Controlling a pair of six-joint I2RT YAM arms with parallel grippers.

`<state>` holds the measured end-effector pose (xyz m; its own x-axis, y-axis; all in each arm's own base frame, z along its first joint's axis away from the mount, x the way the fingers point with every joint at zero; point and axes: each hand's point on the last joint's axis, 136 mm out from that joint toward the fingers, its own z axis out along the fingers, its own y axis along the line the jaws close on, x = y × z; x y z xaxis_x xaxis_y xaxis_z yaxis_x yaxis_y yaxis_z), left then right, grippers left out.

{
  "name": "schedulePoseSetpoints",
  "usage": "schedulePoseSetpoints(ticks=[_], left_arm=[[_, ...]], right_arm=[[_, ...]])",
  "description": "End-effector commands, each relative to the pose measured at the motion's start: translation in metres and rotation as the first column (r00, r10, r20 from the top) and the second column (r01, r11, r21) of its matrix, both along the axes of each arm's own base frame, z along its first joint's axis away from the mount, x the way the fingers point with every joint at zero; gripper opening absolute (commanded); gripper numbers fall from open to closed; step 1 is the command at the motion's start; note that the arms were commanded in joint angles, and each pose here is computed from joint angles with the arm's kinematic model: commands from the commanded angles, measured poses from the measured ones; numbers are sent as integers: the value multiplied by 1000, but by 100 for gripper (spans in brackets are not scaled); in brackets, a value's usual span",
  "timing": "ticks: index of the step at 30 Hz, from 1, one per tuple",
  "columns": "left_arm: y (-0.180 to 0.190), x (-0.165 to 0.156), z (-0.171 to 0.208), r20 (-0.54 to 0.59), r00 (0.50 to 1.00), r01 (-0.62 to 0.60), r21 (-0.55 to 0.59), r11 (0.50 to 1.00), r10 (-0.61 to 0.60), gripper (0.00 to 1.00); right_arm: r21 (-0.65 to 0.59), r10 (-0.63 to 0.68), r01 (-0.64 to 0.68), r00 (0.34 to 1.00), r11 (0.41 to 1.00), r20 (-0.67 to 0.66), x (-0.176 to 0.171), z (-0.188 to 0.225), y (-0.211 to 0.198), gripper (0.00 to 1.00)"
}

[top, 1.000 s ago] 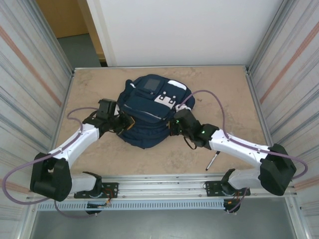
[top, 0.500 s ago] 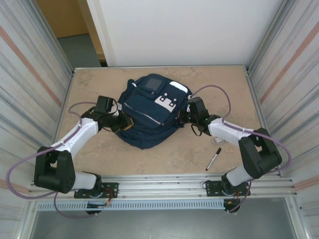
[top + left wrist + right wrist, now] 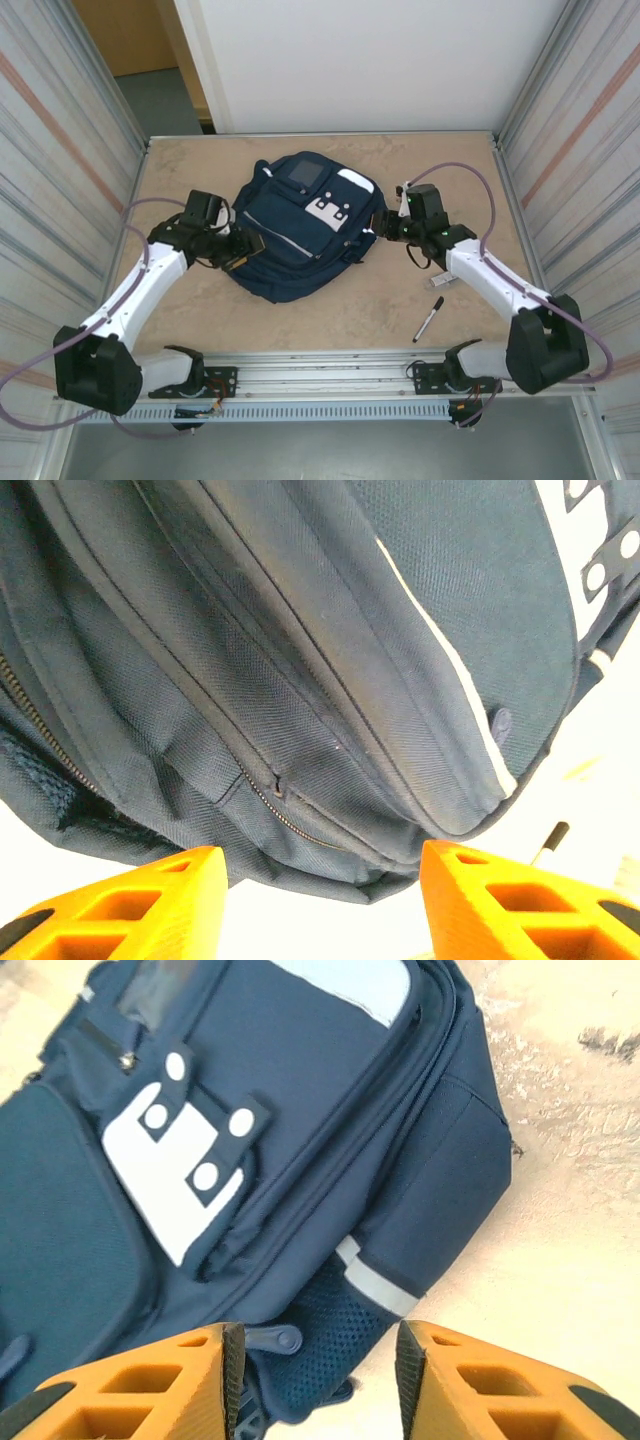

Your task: Pack books, pencil case, and school supplies into a backpack

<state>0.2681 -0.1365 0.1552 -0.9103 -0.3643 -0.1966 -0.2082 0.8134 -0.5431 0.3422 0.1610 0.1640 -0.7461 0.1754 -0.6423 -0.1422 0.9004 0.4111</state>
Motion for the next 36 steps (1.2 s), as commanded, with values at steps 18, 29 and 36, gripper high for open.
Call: schedulePoseSetpoints(ticks=[18, 29, 36], left_arm=[[-15, 67, -28, 21, 978, -207, 85, 975, 206, 54], [-39, 91, -39, -7, 986, -168, 76, 983, 169, 7], [-56, 77, -1, 4, 993, -120, -61, 991, 120, 0]], right_arm=[[31, 217, -217, 976, 976, 24, -75, 10, 26, 50], [-120, 417, -400, 884, 909, 212, -79, 0, 57, 53], [-23, 609, -616, 772, 788, 183, -87, -13, 96, 54]])
